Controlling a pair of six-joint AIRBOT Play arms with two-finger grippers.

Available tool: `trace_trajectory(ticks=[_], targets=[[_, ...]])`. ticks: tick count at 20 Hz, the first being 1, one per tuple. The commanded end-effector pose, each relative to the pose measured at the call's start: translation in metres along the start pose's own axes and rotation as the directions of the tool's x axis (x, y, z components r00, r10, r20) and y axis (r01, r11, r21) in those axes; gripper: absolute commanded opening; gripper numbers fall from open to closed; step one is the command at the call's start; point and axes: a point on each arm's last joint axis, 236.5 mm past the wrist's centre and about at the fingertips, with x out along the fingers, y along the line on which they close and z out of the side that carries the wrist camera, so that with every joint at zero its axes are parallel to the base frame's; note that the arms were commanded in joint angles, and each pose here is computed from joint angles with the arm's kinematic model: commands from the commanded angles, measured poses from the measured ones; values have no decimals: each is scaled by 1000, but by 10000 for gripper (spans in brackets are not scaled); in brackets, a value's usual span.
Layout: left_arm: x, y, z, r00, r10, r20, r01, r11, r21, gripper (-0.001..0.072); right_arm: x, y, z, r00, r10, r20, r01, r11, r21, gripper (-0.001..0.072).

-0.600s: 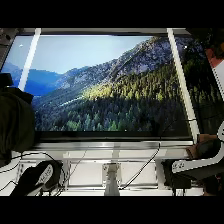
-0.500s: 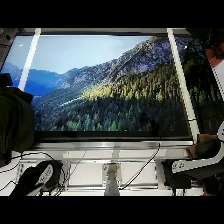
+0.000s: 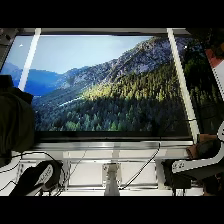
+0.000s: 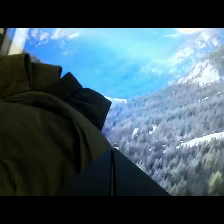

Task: Fold the clothes and pants, and hang the long-sleeved shirts on hangers.

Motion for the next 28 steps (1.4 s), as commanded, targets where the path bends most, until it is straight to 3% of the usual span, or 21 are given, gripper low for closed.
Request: trace_trajectory(ticks=[1, 6, 14, 15, 16, 17, 18, 21, 24, 28], targets=[[8, -2, -8, 999, -3, -38, 3, 1000, 5, 9, 0, 1, 0, 1000, 1, 0, -1, 1000, -2, 43], [22, -2, -36, 992, 13, -126, -10, 1000, 26, 10, 0, 1, 0, 1000, 1, 1, -1, 1000, -1, 43], [61, 45, -120, 902, 287, -321, -215, 946, 241, 29, 0, 0, 8, 999, -3, 32, 3, 1000, 1, 46], [66, 55, -125, 887, 340, -312, -267, 930, 253, 209, 0, 0, 8, 999, -3, 32, 3, 1000, 1, 95], [69, 63, -125, 877, 383, -290, -316, 915, 252, 492, 1, -1, 7, 1000, -4, 31, 4, 1000, 2, 215], [71, 70, -124, 868, 418, -268, -363, 902, 233, 564, 3, -1, 6, 1000, -2, 27, 2, 1000, 5, 368], [72, 75, -122, 862, 441, -251, -398, 894, 205, 565, 6, -3, 4, 1000, -1, 20, 1, 1000, 14, 452], [78, 81, -137, 837, 449, -313, -446, 891, 84, 566, 18, -11, -9, 1000, -10, -20, 11, 999, 38, 456], [83, 104, -160, 789, 471, -394, -555, 822, -130, 561, 29, -13, -19, 998, -35, -60, 37, 999, 25, 456], [87, 124, -196, 759, 413, -504, -574, 789, -219, 553, 44, 0, -26, 996, -14, -89, 15, 1000, 7, 459]])
